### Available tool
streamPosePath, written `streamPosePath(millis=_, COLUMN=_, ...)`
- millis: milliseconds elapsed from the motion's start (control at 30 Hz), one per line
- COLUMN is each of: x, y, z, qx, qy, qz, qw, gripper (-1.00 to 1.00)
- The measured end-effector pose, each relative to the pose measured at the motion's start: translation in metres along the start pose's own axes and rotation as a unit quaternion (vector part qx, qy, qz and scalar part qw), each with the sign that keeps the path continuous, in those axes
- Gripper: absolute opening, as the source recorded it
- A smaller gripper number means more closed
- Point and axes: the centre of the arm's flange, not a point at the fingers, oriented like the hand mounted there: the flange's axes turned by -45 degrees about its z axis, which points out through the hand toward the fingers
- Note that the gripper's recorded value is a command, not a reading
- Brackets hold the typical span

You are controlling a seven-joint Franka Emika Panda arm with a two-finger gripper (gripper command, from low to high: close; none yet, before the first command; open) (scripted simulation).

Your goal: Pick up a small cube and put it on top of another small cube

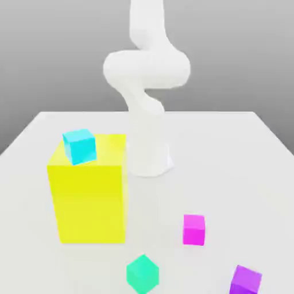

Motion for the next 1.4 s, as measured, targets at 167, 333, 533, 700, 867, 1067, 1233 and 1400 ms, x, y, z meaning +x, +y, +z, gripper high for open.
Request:
streamPosePath(millis=167, x=-0.015, y=0.005, z=0.104, qx=0.039, qy=-0.070, qz=-0.058, qw=0.995, gripper=0.00)
streamPosePath(millis=333, x=-0.048, y=0.003, z=0.199, qx=0.070, qy=-0.135, qz=-0.114, qw=0.982, gripper=0.00)
streamPosePath(millis=533, x=-0.111, y=0.000, z=0.298, qx=0.096, qy=-0.211, qz=-0.182, qw=0.956, gripper=0.00)
streamPosePath(millis=700, x=-0.177, y=0.000, z=0.363, qx=0.110, qy=-0.271, qz=-0.241, qw=0.925, gripper=0.00)
streamPosePath(millis=867, x=-0.247, y=0.009, z=0.411, qx=0.115, qy=-0.328, qz=-0.298, qw=0.889, gripper=0.00)
streamPosePath(millis=1067, x=-0.298, y=0.011, z=0.462, qx=0.116, qy=-0.337, qz=-0.307, qw=0.883, gripper=-1.00)
streamPosePath(millis=1233, x=-0.298, y=0.011, z=0.462, qx=0.116, qy=-0.338, qz=-0.307, qw=0.882, gripper=-1.00)
streamPosePath(millis=1400, x=-0.275, y=0.011, z=0.438, qx=0.115, qy=-0.337, qz=-0.308, qw=0.882, gripper=-1.00)
